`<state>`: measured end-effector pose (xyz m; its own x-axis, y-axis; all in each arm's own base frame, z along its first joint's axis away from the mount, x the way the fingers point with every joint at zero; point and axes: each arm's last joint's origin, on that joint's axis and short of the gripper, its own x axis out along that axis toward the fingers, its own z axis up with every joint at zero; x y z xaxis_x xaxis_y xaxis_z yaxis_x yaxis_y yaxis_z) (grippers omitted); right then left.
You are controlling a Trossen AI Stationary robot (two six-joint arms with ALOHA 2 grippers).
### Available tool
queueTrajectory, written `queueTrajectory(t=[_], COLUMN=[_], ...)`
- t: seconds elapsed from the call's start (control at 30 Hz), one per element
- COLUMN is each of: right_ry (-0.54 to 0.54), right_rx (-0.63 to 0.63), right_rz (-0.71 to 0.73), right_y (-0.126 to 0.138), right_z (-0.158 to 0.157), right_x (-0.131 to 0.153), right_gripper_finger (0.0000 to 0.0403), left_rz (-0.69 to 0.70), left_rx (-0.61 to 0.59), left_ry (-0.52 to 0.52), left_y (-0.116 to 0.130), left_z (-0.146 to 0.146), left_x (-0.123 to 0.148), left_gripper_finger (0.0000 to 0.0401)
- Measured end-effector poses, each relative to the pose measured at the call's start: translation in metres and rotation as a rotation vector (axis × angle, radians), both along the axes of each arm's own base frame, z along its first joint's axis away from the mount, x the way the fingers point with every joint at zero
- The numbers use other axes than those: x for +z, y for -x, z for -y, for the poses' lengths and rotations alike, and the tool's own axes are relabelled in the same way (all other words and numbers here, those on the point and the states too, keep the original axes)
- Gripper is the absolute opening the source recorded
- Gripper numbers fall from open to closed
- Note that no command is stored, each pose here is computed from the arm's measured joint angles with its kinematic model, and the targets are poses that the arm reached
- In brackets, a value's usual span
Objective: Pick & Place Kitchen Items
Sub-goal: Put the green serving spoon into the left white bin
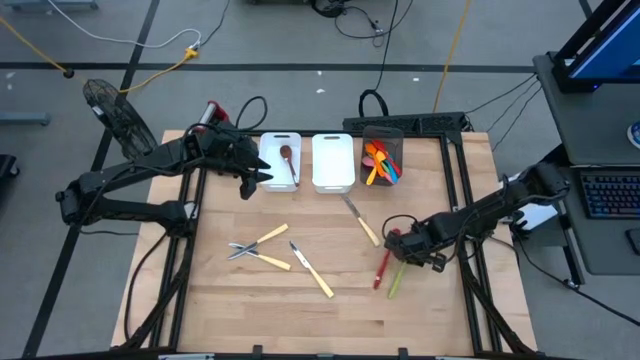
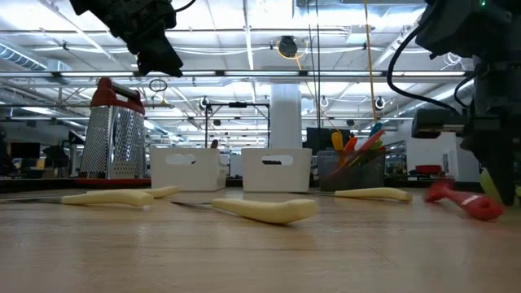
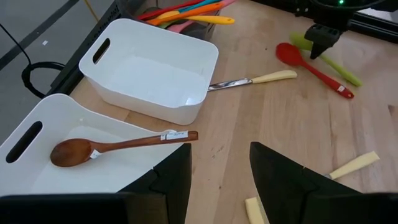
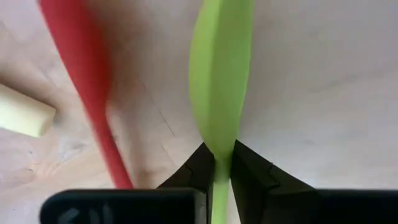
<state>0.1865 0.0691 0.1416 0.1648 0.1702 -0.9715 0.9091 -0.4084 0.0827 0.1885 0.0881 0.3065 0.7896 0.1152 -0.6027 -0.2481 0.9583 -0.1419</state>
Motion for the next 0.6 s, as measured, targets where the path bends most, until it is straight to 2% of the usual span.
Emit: queueTrajectory(t=[0.2,0.47,0.6], right_ry=[-0.013,-0.052,-0.059], right_rx=[0.063,0.135,0.132], right_rz=[0.088,0.283,0.428], right_y=[-0.001,-0.006,-0.012], right_z=[0.000,-0.002,-0.003], right_x=[0.009,0.028,0.040], right_gripper_finger=[0.0028,0.0028,0.0028], left_rz=[0.002,0.009,0.012], left_rx=[0.004,0.014,0.028], left_ry=[0.004,0.015,0.030], left_y=[0.000,0.000,0.000], left_z=[0.000,0.000,0.000], left_x=[0.000,0.001,0.001], left_gripper_finger=[0.0168,0.0168,0.0168])
